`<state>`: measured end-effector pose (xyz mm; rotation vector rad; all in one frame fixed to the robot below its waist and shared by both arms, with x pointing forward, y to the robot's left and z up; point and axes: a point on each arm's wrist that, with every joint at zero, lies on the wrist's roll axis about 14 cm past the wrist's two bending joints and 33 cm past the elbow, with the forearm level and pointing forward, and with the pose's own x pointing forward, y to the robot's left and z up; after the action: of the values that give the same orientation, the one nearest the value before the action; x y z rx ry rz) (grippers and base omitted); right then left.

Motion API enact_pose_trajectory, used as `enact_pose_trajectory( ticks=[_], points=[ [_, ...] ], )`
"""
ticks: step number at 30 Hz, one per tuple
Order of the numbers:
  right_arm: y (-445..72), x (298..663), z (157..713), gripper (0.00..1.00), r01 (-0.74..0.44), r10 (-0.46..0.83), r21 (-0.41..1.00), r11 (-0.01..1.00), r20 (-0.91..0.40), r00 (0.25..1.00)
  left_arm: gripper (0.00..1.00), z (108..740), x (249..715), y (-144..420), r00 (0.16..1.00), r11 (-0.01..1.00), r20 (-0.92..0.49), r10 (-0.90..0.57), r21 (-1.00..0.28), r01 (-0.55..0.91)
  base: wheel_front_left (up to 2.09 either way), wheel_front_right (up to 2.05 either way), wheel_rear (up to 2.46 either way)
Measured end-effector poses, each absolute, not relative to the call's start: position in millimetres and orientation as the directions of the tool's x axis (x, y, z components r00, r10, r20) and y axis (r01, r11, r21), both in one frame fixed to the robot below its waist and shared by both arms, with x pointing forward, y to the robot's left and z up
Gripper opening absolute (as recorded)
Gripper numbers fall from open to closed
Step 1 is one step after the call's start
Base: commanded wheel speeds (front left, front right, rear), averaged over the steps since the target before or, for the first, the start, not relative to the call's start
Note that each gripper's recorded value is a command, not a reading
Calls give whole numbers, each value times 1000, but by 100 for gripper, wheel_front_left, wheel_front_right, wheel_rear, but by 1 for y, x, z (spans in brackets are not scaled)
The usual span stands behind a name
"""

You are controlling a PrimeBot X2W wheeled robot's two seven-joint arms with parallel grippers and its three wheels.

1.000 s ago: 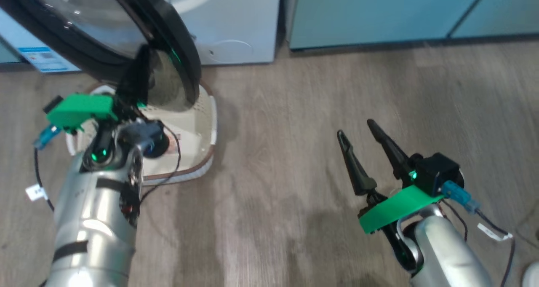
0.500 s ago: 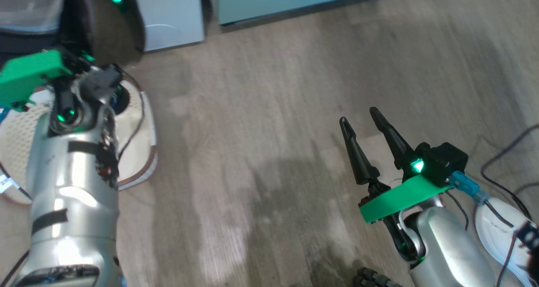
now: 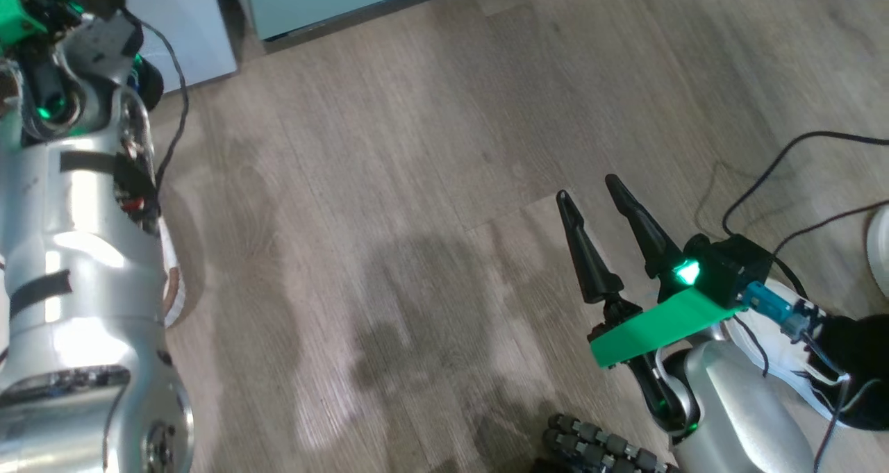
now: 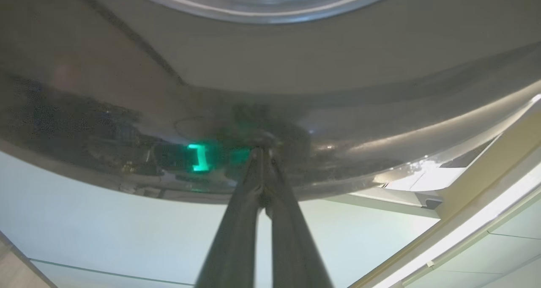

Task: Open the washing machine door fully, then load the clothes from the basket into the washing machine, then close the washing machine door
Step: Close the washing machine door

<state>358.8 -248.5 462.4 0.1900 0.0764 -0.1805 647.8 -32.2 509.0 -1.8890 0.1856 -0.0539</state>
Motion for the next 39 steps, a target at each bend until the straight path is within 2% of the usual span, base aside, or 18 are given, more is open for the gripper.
enact_pose_trajectory(
  ticks=[14, 22, 27, 33, 39],
  points=[
    [-248, 363, 464, 100, 182, -169, 191, 965, -81, 982, 0, 517, 652, -35, 981, -253, -41, -190, -963, -90, 0, 0, 0],
    [-238, 373, 478, 100, 130, -127, 190, 973, -30, 991, 0, 480, 600, -12, 964, -119, -108, -241, -983, -140, 0, 0, 0],
    [-230, 371, 485, 100, 104, -106, 194, 976, -3, 994, 0, 479, 569, 4, 959, -66, -109, -263, -989, -131, 0, 0, 0],
    [-216, 365, 490, 100, 63, -68, 203, 977, 20, 997, 0, 480, 510, 15, 942, 96, -104, -321, -992, -77, 0, 0, 0],
    [-191, 364, 497, 100, -14, 4, 215, 977, 47, 999, 0, 481, 454, 32, 927, 439, -78, -367, -893, 99, 0, 0, 0]
  ],
)
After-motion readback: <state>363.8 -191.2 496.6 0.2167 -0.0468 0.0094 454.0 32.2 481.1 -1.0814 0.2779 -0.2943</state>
